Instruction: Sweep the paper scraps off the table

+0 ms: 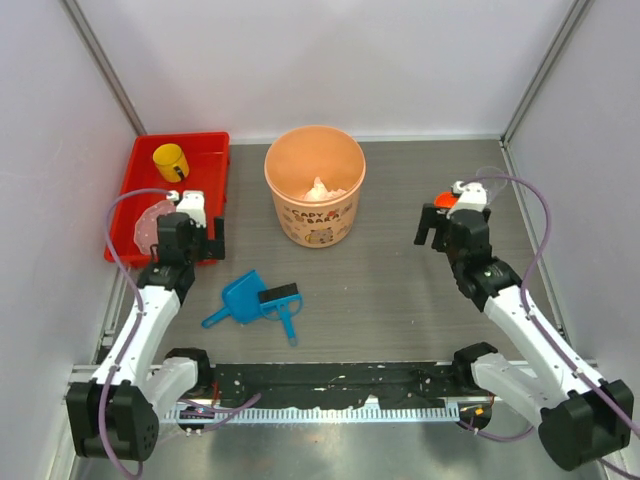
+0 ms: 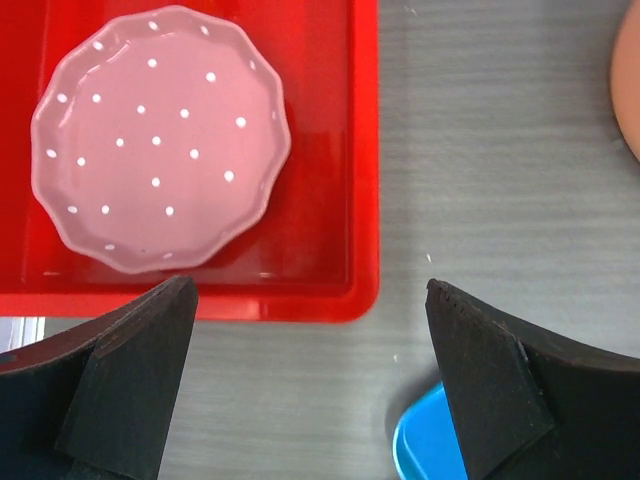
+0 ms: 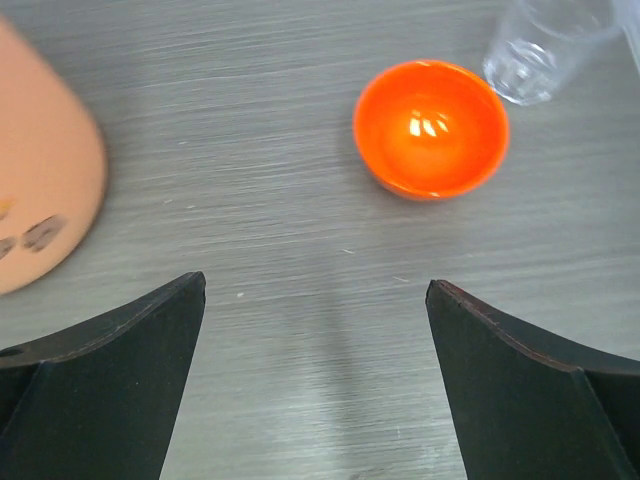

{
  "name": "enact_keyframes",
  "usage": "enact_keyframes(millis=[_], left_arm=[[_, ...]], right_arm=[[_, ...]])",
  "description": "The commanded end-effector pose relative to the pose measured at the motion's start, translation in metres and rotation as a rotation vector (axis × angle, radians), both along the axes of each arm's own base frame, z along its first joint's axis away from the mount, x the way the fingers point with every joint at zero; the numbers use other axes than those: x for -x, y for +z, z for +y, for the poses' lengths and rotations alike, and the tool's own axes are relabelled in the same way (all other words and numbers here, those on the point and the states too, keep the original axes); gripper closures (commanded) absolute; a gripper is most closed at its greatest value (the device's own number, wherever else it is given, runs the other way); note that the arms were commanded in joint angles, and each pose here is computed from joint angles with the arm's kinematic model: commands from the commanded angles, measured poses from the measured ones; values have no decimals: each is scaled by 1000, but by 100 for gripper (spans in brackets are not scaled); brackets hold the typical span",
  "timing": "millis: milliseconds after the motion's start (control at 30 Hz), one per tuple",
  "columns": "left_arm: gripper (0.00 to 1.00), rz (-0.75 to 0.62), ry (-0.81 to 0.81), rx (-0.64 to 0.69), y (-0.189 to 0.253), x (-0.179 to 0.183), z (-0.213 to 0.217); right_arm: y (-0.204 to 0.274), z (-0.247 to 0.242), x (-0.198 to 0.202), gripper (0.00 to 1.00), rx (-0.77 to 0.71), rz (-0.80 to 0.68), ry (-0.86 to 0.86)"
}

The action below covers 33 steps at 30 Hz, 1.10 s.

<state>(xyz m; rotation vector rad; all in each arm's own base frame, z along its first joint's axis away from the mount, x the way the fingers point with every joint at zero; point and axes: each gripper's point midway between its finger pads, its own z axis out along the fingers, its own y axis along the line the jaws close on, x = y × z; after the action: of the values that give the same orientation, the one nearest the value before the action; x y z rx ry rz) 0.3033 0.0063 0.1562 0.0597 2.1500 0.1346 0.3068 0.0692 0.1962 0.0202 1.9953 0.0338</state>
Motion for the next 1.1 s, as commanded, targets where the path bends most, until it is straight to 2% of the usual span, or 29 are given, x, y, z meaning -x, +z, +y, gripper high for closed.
enact_keyframes(millis=[0, 33, 67, 100, 133, 167, 200, 233, 367, 400, 633, 733, 933, 1067], left_arm=[[0, -367, 162, 39, 45, -47, 19], [0, -363, 167, 34, 30, -45, 20], [0, -382, 162, 34, 27, -47, 20], [0, -439, 135, 48, 34, -53, 15], [0, -428, 118, 53, 19, -50, 12], [0, -473, 96, 68, 24, -53, 8], [0, -481, 75, 83, 20, -52, 4], [0, -466, 35, 98, 6, -49, -4], [0, -507, -29, 131, -1, -46, -16], [0, -502, -35, 135, -6, -45, -17], [0, -505, 17, 120, -19, -51, -8], [0, -502, 28, 118, -26, -54, -7], [0, -535, 70, 105, -35, -59, 1], [0, -536, 36, 111, -41, -60, -4]], right_arm=[[20, -34, -20, 2, -177, -235, -187], [18, -43, -20, 2, -169, -263, -234], [-2, -50, -18, 2, -136, -246, -255], [1, -53, -22, 2, -135, -285, -274], [-5, -62, -21, 2, -108, -289, -317], [-23, -67, -20, 2, -70, -256, -332], [-21, -70, -22, 2, -71, -287, -351], [-25, -72, -23, 2, -60, -290, -359], [-49, -81, -16, 2, -27, -343, -365], [-41, -82, -19, 2, -48, -407, -370], [-79, -87, -26, 2, -29, -345, -339], [-77, -85, -32, 2, -44, -381, -321], [-82, -79, -37, 2, -5, -352, -267], [-76, -91, -35, 2, 10, -400, -312]])
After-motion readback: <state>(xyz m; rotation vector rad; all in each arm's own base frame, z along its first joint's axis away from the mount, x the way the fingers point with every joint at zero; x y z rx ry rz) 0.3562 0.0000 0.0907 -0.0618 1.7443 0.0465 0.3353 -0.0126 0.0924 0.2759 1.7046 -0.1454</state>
